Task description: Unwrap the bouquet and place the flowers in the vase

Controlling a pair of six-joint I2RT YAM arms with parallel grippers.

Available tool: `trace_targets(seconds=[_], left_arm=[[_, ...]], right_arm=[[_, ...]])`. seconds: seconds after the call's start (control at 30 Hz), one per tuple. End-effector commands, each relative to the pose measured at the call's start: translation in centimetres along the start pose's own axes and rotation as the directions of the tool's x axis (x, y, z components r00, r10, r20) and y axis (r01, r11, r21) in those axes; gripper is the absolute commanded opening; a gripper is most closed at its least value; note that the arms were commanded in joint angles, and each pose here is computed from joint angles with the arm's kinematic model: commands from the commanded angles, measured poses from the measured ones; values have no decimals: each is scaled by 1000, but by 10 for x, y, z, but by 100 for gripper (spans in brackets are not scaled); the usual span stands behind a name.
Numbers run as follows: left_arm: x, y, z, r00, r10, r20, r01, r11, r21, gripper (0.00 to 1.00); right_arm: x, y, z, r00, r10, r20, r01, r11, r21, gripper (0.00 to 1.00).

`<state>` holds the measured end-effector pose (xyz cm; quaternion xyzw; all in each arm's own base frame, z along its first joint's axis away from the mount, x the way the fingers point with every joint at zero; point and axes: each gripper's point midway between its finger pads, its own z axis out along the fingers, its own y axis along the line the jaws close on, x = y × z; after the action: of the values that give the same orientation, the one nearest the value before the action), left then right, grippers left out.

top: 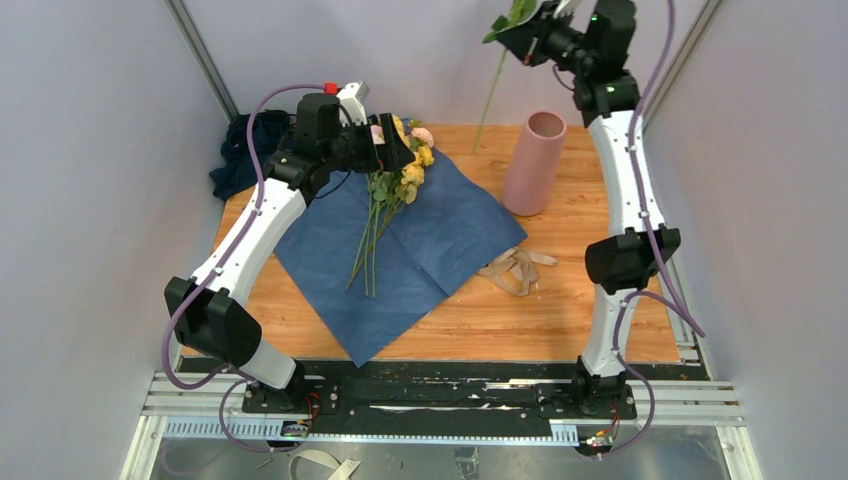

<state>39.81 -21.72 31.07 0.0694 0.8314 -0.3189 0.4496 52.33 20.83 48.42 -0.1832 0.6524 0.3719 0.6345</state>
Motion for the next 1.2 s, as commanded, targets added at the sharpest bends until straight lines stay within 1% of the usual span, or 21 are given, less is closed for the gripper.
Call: trace_targets(seconds=[0.0,0.13,0.2,0.33,0.43,0.5,0.63,0.83,0.93,1.17], left_arm=[[1,0,2,1000,18,-11,-17,1000,9,100],[9,4,9,999,14,-37,-13,1000,8,100],[13,6,12,999,10,-47,-10,1000,6,100],[18,9,18,998,3,-63,-2,1000,10,100],[22,12,22,997,-1,-74,2,1000,8,100],[24,13,24,997,-4,-79,5,1000,8,100],[24,13,26,997,-5,-81,5,1000,11,100],[26,15,25,996,2,-88,-2,1000,-1,100],[29,17,24,995,5,-99,-5,1000,-8,100],[33,22,27,992,7,-122,-10,1000,-23,99]], right_arm=[[-67,-14,-45,973,-198,120,192,980,58,0],[-95,-35,-75,956,-245,160,223,964,143,0],[-108,-51,-93,950,-248,190,211,957,199,0],[-135,-62,-121,932,-251,262,182,948,260,0],[-143,-65,-132,925,-265,272,187,942,279,0],[-139,-67,-133,928,-264,261,191,942,275,0],[-122,-71,-130,941,-251,227,190,947,258,0],[-68,-81,-115,971,-208,122,179,961,213,0],[-36,-86,-106,976,-212,57,196,959,202,0],[23,-83,-96,987,-152,-42,157,977,144,0]])
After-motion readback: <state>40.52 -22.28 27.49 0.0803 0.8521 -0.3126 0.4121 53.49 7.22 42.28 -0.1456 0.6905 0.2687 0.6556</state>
